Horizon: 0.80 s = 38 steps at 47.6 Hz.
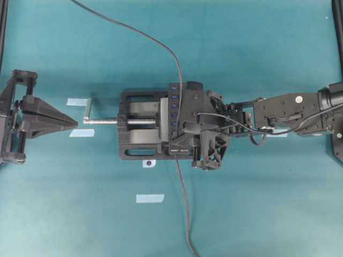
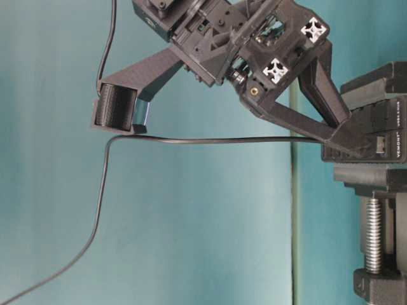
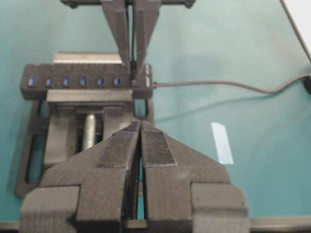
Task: Insert the USB into the front port of the fixed hub.
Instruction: 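Align the held USB plug with the hub's front port, right gripper, then push the USB plug into the front port with the right gripper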
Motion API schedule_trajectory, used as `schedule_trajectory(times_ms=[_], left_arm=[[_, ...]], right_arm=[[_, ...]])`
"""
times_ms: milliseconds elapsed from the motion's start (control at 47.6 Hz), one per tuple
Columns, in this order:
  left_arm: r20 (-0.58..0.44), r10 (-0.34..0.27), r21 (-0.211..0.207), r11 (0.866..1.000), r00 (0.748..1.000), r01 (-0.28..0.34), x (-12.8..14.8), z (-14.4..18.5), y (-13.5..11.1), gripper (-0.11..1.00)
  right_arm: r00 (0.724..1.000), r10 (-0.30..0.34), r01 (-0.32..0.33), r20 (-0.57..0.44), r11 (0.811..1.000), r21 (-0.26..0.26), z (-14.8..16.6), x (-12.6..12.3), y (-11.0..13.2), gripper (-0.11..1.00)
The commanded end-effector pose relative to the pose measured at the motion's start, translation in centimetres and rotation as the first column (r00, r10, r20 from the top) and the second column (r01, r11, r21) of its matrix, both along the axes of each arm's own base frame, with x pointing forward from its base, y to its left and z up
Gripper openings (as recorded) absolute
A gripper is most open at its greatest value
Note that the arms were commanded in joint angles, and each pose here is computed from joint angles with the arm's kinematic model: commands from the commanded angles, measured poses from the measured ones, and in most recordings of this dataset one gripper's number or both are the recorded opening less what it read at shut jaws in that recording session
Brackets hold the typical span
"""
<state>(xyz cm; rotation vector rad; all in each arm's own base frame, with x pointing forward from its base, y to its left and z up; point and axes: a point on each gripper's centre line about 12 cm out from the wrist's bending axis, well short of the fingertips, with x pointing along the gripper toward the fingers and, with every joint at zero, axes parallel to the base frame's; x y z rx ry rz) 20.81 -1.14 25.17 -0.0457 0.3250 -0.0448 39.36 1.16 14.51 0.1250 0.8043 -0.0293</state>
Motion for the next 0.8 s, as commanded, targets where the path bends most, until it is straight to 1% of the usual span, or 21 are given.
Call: schedule_trajectory(times_ms=[0,147,421,631,778], left_arm=[[0.017,0.000,-0.001,1.000,1.000,0.000,0.3,0.6,0.0,0.00],[0.017,0.000,-0.001,1.000,1.000,0.000,0.3,0.6,0.0,0.00],[0.021,0.000,-0.003,1.000,1.000,0.000,0.3,0.7,0.0,0.00],[0.018,0.000,-0.001,1.000,1.000,0.000,0.4,0.6,0.0,0.00],[0.015,0.000,-0.002,1.000,1.000,0.000,0.4,0.6,0.0,0.00]], right_arm=[[1.000,-0.007,0.007,0.007,1.000,0.007,0.4,0.1,0.0,0.06],[1.000,0.001,-0.001,0.000,1.000,0.009,0.1,0.1,0.4,0.06],[0.999,0.019,-0.018,-0.047,1.000,0.013,-1.5,0.0,1.3,0.06],[0.998,-0.002,0.004,-0.066,0.999,0.036,-2.0,-0.2,1.5,0.06],[0.996,0.006,-0.003,-0.089,0.999,0.034,-2.4,-0.4,1.8,0.06]])
